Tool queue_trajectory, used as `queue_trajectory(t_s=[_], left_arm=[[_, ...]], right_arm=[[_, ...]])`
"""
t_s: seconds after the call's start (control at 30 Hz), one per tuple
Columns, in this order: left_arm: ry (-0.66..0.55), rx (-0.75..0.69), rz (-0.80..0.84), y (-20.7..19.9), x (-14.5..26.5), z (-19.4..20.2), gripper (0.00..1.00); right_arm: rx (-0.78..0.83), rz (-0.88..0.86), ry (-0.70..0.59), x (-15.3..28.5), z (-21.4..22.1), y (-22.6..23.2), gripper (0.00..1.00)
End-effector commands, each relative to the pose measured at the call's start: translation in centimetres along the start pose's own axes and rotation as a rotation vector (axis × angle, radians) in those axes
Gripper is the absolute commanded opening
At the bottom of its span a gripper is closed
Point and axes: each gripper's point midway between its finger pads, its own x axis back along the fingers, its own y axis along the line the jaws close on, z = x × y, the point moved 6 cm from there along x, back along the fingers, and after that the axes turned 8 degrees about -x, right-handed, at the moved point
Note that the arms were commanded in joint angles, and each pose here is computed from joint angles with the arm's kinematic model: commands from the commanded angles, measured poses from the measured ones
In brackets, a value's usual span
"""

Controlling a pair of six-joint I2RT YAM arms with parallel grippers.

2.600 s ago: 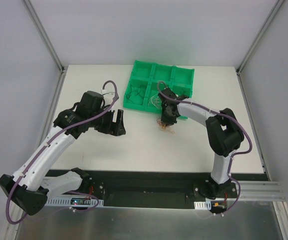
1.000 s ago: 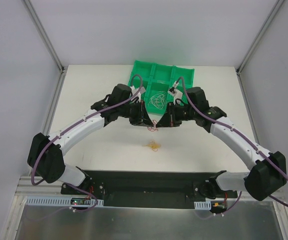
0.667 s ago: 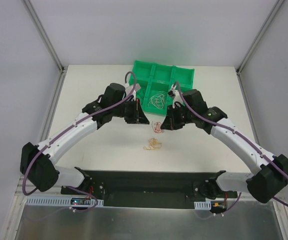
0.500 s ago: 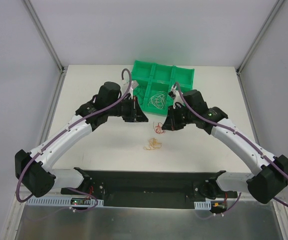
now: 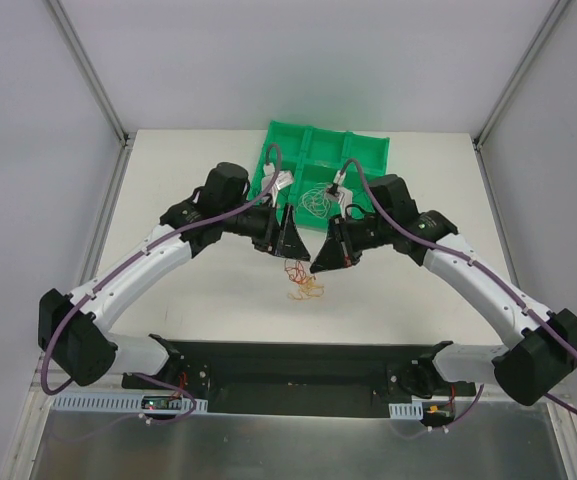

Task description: Untangle the cables

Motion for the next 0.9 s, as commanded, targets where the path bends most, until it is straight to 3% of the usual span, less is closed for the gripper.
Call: queue_trajectory(t_s=[0.0,0.17,0.3,0.47,0.53,0.87], left_arm=[[0.066,-0.027,0.198,-1.7,-0.2,0.2,0.67],[0.125,-0.014,0.331,-2.8,-0.3,1.1,0.62],[0.121,-0.017,0.319,-2.7,-0.3,1.4,0.26],[0.088,-0.020,0.270,-2.5,-0.4,0.8,0.01],[0.081,-0.024,0.270,-2.7,-0.5,0.3,0.00],[0.065,-0.020,0.328,-4.1,-0.2,-1.4,0.00]], right_arm=[[0.052,-0.136,-0.012,0.9,-0.9,2.2,0.00],[0.037,-0.157,-0.053,1.2,-1.6,2.6,0.00],[0.018,-0.024,-0.113,1.2,-2.3,1.4,0.00],[0.009,0.160,-0.182,1.4,-2.8,-0.2,0.01],[0.017,0.197,-0.206,1.3,-2.8,-0.4,0.01],[0.077,0.156,-0.292,-0.7,-3.4,0.4,0.28]])
